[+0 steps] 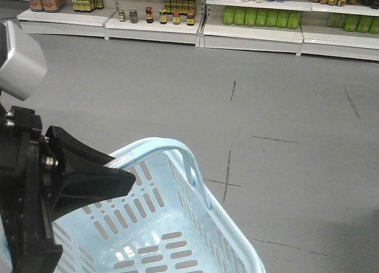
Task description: Pick three apples into basket with both arms
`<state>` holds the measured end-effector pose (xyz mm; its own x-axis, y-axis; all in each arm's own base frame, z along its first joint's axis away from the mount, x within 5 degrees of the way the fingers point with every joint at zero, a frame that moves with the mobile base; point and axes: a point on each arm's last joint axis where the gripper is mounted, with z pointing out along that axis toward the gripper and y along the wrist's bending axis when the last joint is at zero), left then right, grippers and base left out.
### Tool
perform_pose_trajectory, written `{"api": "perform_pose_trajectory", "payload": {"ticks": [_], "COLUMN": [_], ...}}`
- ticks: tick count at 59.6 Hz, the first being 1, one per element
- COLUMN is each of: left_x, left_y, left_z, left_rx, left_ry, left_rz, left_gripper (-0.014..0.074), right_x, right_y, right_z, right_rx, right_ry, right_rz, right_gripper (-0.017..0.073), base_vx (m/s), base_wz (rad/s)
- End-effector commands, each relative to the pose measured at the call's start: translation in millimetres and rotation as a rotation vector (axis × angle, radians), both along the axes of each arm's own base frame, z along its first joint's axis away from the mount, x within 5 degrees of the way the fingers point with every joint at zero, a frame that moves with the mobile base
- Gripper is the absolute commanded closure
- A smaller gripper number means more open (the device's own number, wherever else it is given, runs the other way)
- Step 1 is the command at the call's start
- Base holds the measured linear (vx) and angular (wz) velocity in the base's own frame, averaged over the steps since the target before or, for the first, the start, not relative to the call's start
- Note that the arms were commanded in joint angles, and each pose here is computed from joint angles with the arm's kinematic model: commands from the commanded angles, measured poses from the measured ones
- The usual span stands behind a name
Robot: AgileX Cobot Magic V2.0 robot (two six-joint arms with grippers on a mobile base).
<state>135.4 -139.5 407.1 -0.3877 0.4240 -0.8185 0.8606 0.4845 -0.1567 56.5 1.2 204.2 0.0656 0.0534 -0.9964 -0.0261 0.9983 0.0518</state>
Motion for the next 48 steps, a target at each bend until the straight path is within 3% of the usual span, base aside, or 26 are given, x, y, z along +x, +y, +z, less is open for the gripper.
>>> {"api": "perform_pose_trajectory", "payload": {"ticks": [1,48], "left_x": [-3.3,-3.3], "left_y": [-0.4,-0.4], "left_z": [18.2,18.2], "left_rx": [-0.113,-0.113], "left_ry": [-0.043,-0.043], "left_rz": [0.028,0.028], "left_gripper": [0.0600,0.0600], "right_x": [-0.9,-0.9], "right_y": [1.4,1.4], "right_z": [1.9,1.9], "right_rx": [-0.006,-0.006], "right_ry": [-0.065,-0.065], "right_rz": [0.013,0.013], "right_gripper": [0.0564,0.0564], "base_vx": [0.17,0.18], "base_wz": [-0.08,-0.07]}}
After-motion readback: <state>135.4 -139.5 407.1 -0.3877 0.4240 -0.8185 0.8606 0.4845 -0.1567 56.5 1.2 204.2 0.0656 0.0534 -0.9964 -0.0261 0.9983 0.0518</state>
